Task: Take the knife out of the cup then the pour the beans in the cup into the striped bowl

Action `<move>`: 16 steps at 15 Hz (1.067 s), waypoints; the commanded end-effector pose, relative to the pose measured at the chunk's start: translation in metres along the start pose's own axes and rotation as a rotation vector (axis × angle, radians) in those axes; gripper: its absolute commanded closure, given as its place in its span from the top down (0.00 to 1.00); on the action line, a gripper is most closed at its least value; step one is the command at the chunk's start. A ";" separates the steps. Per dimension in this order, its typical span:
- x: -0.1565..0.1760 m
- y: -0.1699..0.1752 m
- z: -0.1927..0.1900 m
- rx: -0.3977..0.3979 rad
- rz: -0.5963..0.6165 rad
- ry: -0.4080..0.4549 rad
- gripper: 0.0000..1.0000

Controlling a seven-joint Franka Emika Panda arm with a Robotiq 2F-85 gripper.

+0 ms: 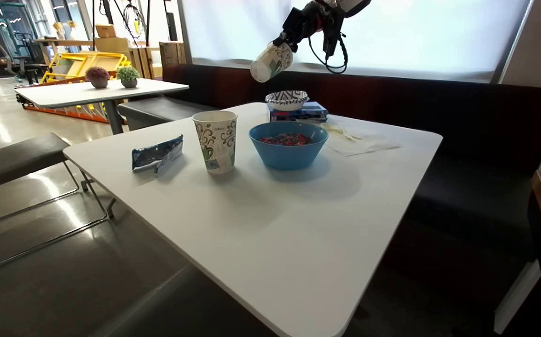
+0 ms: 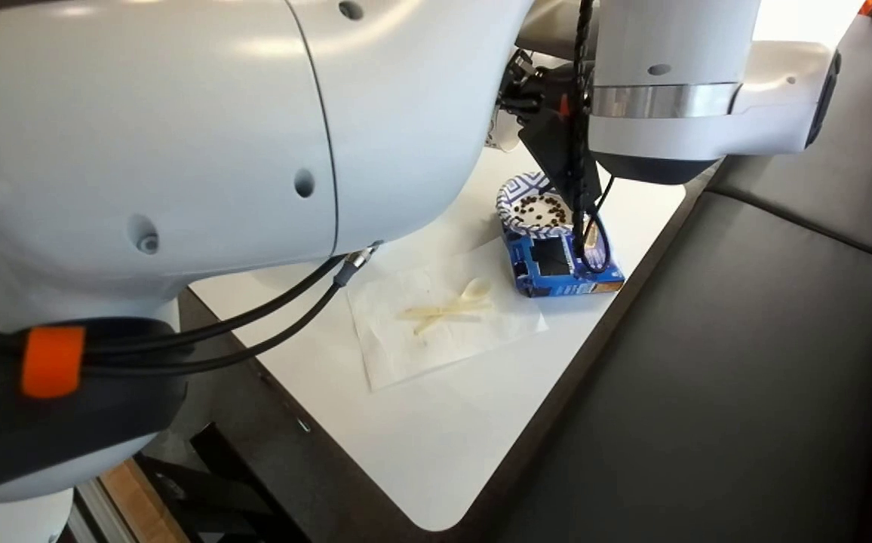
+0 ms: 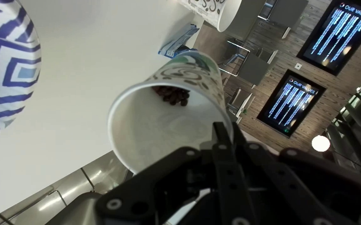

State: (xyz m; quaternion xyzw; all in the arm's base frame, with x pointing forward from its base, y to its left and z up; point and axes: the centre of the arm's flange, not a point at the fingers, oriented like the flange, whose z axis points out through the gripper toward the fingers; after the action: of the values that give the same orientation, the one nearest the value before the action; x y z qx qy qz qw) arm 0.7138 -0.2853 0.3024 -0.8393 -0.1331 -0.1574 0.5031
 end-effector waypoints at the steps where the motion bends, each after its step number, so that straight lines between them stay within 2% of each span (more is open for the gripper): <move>1: 0.000 0.014 -0.010 0.025 0.033 0.022 0.01; 5: -0.006 0.027 -0.020 0.040 0.078 0.043 0.01; 16: -0.018 0.071 -0.029 0.153 0.206 0.125 0.01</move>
State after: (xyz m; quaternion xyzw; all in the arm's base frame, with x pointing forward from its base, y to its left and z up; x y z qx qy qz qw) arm 0.6973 -0.3206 0.2623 -0.8173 -0.0465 -0.1475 0.5551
